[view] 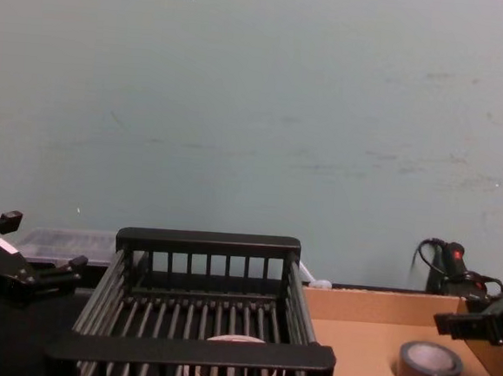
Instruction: Pick up the white tape and place it into the black box , Pick up the silver tape and place it into the brown box.
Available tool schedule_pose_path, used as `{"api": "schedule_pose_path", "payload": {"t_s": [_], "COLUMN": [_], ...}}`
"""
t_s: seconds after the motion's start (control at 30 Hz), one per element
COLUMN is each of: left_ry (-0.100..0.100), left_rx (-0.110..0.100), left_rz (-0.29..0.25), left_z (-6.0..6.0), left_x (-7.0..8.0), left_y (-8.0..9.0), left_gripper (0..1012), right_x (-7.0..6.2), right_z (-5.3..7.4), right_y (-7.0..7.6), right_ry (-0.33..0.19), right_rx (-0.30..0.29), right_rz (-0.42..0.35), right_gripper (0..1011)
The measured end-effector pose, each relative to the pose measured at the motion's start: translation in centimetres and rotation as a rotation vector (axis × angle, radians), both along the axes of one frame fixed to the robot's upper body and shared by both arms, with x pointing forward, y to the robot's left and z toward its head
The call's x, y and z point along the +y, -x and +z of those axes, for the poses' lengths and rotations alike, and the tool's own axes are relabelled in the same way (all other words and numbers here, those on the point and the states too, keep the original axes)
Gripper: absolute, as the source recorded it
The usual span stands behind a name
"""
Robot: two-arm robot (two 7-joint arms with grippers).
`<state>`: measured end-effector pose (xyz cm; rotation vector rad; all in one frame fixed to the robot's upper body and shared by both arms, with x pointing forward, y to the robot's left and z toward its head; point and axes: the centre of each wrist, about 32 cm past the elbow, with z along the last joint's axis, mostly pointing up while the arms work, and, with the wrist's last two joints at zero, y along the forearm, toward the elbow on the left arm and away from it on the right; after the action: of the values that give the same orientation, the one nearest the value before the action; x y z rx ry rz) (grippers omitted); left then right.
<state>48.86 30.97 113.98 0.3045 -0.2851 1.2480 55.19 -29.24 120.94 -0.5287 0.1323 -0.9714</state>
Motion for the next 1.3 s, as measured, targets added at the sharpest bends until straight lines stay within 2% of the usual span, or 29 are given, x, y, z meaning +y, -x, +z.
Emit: {"api": "schedule_pose_path", "payload": {"t_s": [0.1,0.2,0.3,0.33,0.5,0.83,1.03,1.07,1.17,1.2,1.3], "left_ry": [0.000,0.000,0.000,0.000,0.000,0.000,0.000,0.000,0.000,0.000,0.000], "left_rx": [0.000,0.000,0.000,0.000,0.000,0.000,0.000,0.000,0.000,0.000,0.000], "left_rz": [0.000,0.000,0.000,0.000,0.000,0.000,0.000,0.000,0.000,0.000,0.000], "left_z": [0.0,0.0,0.0,0.0,0.0,0.0,0.0,0.0,0.0,0.0,0.0], "left_x": [0.0,0.0,0.0,0.0,0.0,0.0,0.0,0.0,0.0,0.0,0.0], "left_y": [0.0,0.0,0.0,0.0,0.0,0.0,0.0,0.0,0.0,0.0,0.0], "left_gripper": [1001,1001,1001,1001,1001,1002,1001,1001,1001,1001,1002], "right_x": [0.0,0.0,0.0,0.0,0.0,0.1,0.3,0.4,0.6,0.7,1.0], "right_z": [0.0,0.0,0.0,0.0,0.0,0.0,-0.3,-0.6,-1.2,-1.6,-2.7], "right_y": [0.0,0.0,0.0,0.0,0.0,0.1,1.1,1.6,2.3,2.7,3.6], "right_ry": [0.000,0.000,0.000,0.000,0.000,0.005,0.021,0.028,0.037,0.044,0.053], "right_rx": [0.000,0.000,0.000,0.000,0.000,-0.009,-0.103,-0.145,-0.203,-0.247,-0.319], "right_rz": [0.000,0.000,0.000,0.000,0.000,0.003,-0.024,-0.041,-0.068,-0.088,-0.123], "right_gripper": [645,704,837,837,982,1002,1002,1002,1002,1002,1002]}}
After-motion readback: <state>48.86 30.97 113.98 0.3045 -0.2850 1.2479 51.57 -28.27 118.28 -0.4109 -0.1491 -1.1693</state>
